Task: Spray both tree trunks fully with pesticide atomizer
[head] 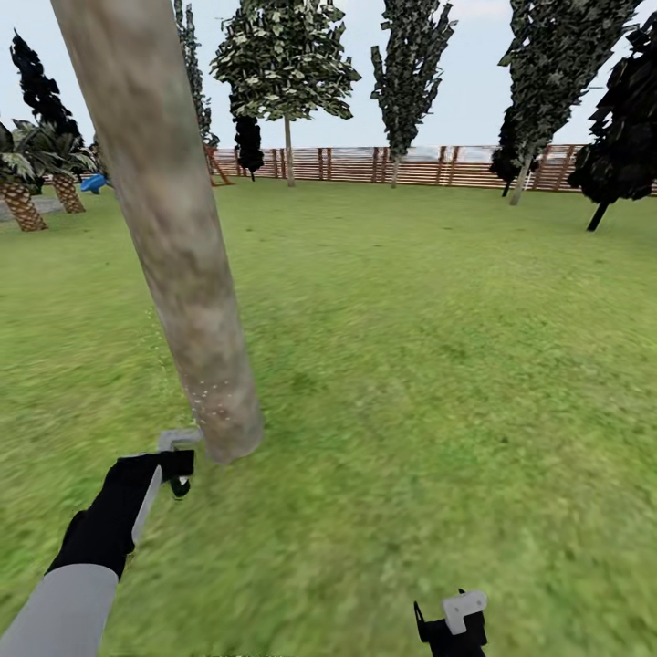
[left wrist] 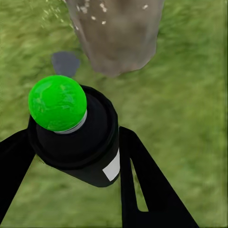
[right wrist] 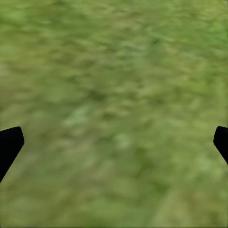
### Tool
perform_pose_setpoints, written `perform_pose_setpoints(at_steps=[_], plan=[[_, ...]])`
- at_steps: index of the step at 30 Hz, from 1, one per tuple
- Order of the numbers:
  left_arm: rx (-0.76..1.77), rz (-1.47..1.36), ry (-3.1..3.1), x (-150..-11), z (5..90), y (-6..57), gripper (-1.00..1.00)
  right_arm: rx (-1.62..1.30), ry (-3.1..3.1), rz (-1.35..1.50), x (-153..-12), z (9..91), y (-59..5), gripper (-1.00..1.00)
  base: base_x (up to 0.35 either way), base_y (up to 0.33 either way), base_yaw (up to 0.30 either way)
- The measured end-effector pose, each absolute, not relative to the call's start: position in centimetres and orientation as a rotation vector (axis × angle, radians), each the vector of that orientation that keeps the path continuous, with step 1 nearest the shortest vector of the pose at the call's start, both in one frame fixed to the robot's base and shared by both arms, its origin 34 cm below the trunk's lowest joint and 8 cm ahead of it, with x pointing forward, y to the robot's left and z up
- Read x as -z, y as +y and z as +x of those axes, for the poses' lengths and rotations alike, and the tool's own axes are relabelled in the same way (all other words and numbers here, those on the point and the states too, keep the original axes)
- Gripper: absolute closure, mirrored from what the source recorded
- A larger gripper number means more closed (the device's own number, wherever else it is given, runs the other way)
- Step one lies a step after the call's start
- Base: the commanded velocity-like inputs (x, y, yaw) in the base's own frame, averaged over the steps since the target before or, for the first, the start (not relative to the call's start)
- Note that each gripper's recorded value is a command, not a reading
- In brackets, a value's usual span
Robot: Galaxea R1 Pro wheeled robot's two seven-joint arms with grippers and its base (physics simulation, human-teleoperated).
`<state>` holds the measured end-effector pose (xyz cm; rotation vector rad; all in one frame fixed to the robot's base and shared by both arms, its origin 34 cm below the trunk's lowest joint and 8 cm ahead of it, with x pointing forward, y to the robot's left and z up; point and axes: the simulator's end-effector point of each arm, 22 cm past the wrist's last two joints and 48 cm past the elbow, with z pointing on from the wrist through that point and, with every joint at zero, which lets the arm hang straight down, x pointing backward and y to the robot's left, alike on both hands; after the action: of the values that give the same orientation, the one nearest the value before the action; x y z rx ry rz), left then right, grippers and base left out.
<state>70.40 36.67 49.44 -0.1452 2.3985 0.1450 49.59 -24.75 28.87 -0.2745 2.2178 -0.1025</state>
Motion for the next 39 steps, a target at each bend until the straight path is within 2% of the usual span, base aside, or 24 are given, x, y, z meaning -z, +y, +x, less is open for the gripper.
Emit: perform_pose_setpoints(at_steps=[6,10,13,19,24,28,29,30,34,39], plan=[[-0.125,-0.111,2.365,-52.7,72.7,37.7,1.0,0.104,2.218,-0.274,-28.9,49.6,-24.9,-1.0,0.0,0.0,0.011],[-0.107,0.019,2.373,-52.9,73.4,34.4,1.0,0.111,2.218,-0.275,-28.9,49.6,-25.3,-1.0,0.0,0.0,0.0],[-0.113,0.028,2.394,-53.8,74.0,34.3,1.0,0.114,2.218,-0.277,-28.9,49.6,-25.4,-1.0,0.0,0.0,0.0],[-0.234,-0.021,2.376,-57.8,75.1,41.1,1.0,0.114,2.218,-0.279,-28.9,49.6,-25.5,-1.0,0.0,0.0,0.0],[-0.15,-0.022,2.393,-58.9,76.3,37.5,1.0,0.114,2.219,-0.279,-28.8,49.6,-25.5,-1.0,0.0,0.0,0.0],[-0.154,-0.034,2.402,-61.3,77.3,37.8,1.0,0.114,2.22,-0.279,-28.8,49.5,-25.5,-1.0,0.0,0.0,0.0],[-0.078,-0.023,2.417,-62.1,76.9,39.2,1.0,0.114,2.219,-0.279,-28.8,49.5,-25.5,-1.0,0.0,0.0,0.0],[-0.139,0.0,2.423,-62.1,76.5,41.2,1.0,0.114,2.219,-0.28,-28.8,49.6,-25.4,-1.0,0.0,0.0,0.0],[-0.122,0.137,2.423,-62.1,76.7,38.3,1.0,0.114,2.22,-0.279,-28.8,49.5,-25.5,-1.0,0.0,0.0,0.0],[-0.131,0.155,2.419,-62.2,76.8,38.0,1.0,0.114,2.219,-0.279,-28.8,49.6,-25.4,-1.0,0.136,0.0,0.0]])
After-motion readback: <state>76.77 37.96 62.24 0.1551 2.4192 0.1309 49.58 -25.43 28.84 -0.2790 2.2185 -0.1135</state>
